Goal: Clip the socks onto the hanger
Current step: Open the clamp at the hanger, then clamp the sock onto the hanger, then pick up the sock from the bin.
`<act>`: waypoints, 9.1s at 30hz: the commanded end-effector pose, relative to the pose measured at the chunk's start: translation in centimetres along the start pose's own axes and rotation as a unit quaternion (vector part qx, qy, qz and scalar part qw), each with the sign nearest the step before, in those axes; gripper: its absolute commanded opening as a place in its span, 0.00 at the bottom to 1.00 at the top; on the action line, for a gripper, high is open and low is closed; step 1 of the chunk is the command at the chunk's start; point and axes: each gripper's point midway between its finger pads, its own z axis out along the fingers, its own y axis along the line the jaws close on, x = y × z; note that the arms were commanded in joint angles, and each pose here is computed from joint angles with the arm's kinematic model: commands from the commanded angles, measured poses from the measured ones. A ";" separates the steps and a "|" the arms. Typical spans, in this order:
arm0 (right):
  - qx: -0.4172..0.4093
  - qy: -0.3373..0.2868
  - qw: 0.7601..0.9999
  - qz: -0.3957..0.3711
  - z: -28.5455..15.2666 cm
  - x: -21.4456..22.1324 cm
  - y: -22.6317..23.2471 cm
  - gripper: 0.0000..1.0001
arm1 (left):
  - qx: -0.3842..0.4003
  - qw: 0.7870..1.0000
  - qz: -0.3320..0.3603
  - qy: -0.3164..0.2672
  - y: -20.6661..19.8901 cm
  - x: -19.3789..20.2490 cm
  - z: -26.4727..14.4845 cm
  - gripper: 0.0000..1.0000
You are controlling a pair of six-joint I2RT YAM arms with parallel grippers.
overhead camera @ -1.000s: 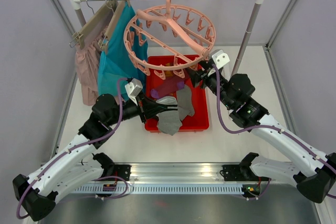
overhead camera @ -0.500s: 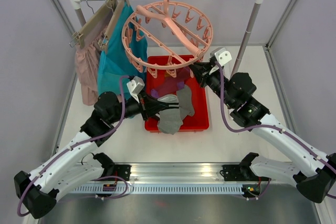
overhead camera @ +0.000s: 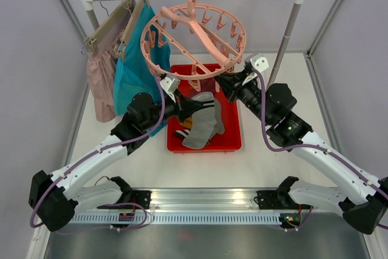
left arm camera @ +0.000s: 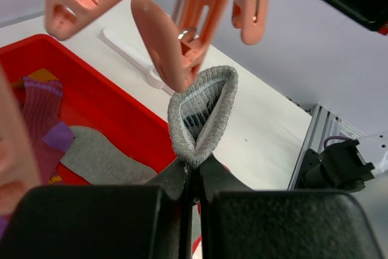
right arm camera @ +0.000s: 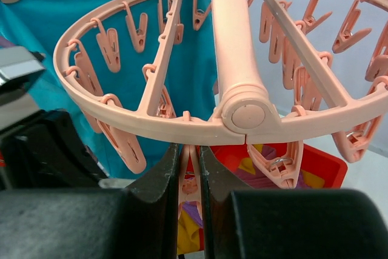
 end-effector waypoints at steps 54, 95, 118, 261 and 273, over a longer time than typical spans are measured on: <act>0.016 -0.001 1.000 -0.012 0.2 -0.1 0.2 0.36 | -0.016 0.995 0.006 -0.102 -3.1 -5.7 2.6 0.02; 0.102 0.277 0.954 0.043 0.2 23.4 -2.3 0.48 | -0.464 0.877 -0.020 -0.127 9.0 -8.9 -10.3 0.03; 0.032 0.367 0.929 0.005 -0.8 32.8 2.9 0.52 | -0.448 0.886 -0.015 -0.121 8.7 -8.8 -9.5 0.04; 0.057 0.080 0.992 0.078 -7.8 -1.1 1.2 0.61 | 0.041 0.992 0.098 -0.066 -6.4 -2.7 -8.4 0.02; 0.076 0.067 0.995 0.001 -5.3 0.6 0.2 0.61 | -0.057 0.996 0.045 -0.042 -3.3 -2.5 -8.5 0.02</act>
